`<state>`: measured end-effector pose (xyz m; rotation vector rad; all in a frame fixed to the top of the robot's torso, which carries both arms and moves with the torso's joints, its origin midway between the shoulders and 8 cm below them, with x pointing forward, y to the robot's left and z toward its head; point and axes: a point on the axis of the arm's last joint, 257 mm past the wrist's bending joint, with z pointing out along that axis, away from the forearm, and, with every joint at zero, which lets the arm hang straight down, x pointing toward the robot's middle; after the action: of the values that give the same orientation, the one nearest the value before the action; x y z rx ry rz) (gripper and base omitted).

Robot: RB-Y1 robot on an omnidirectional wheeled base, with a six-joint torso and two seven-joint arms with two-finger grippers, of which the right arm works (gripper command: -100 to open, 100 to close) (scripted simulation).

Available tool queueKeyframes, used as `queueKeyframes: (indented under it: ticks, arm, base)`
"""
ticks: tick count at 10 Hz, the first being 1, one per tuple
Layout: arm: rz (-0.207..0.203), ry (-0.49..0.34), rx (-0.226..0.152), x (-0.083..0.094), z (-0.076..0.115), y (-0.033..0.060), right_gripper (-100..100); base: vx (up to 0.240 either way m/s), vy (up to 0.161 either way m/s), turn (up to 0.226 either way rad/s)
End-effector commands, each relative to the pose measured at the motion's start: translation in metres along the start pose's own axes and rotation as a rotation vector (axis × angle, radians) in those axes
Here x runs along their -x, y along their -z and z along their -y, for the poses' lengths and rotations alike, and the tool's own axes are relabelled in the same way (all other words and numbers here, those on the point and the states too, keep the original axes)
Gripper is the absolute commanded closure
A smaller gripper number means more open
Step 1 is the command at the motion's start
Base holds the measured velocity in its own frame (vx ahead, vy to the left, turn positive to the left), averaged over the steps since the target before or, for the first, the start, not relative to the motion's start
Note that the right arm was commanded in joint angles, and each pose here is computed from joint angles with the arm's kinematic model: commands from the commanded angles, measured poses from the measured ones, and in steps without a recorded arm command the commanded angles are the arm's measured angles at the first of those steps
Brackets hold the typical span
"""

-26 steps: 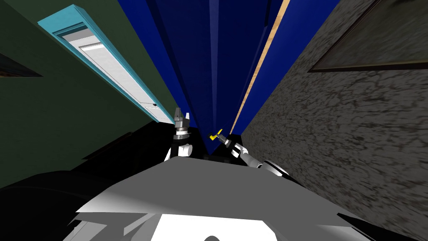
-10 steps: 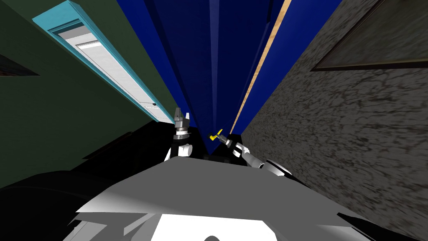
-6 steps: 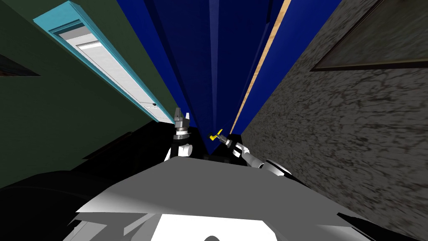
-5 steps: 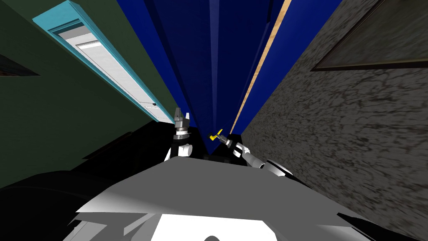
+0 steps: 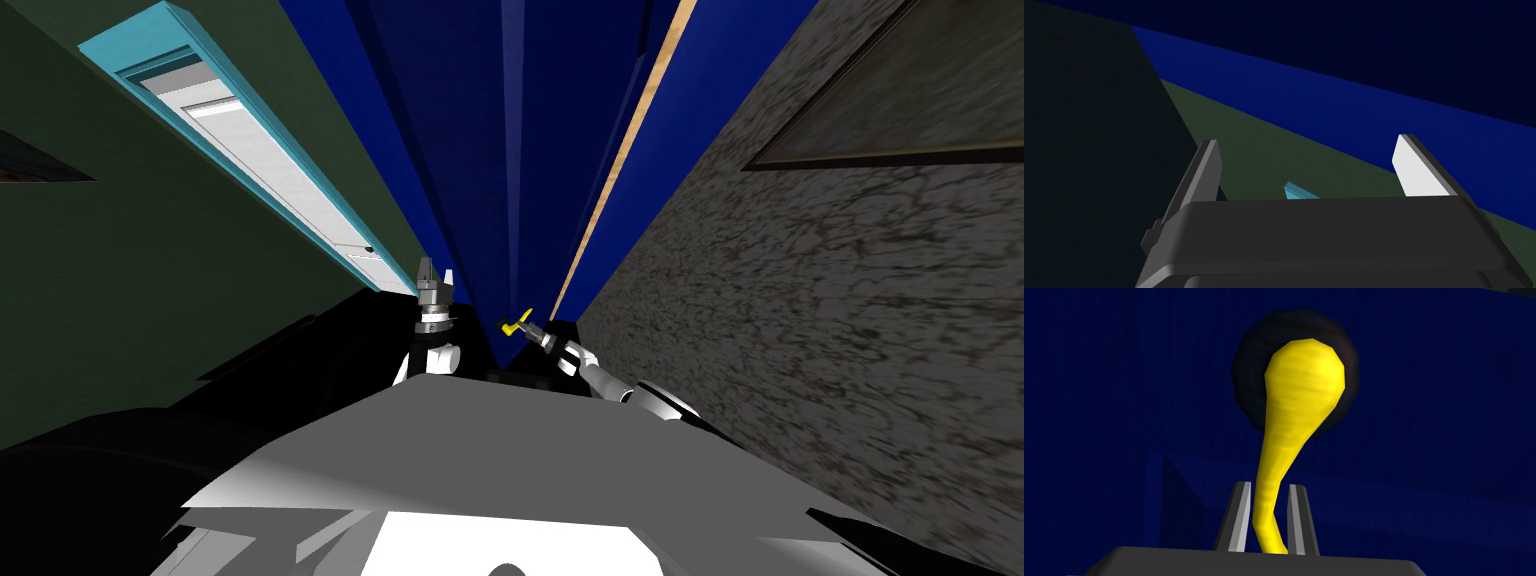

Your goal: Push the door open

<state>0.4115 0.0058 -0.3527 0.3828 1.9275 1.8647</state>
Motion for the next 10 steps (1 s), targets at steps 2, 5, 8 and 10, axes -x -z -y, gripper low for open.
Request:
queueKeyframes:
  ticks: [2, 5, 8, 10]
  arm:
    - [-0.01, -0.003, 0.004, -0.0054, 0.0, 0.0019, 100]
    - [-0.024, -0.003, 0.004, -0.0063, -0.0004, 0.0061, 100]
    - [-0.024, -0.003, 0.004, -0.0063, -0.0004, 0.0061, 100]
    - [-0.024, -0.003, 0.004, -0.0063, -0.0004, 0.0061, 100]
  base:
    - [0.0, 0.0, 0.0]
    - [0.0, 0.0, 0.0]
    - [0.0, 0.0, 0.0]
    - [0.0, 0.0, 0.0]
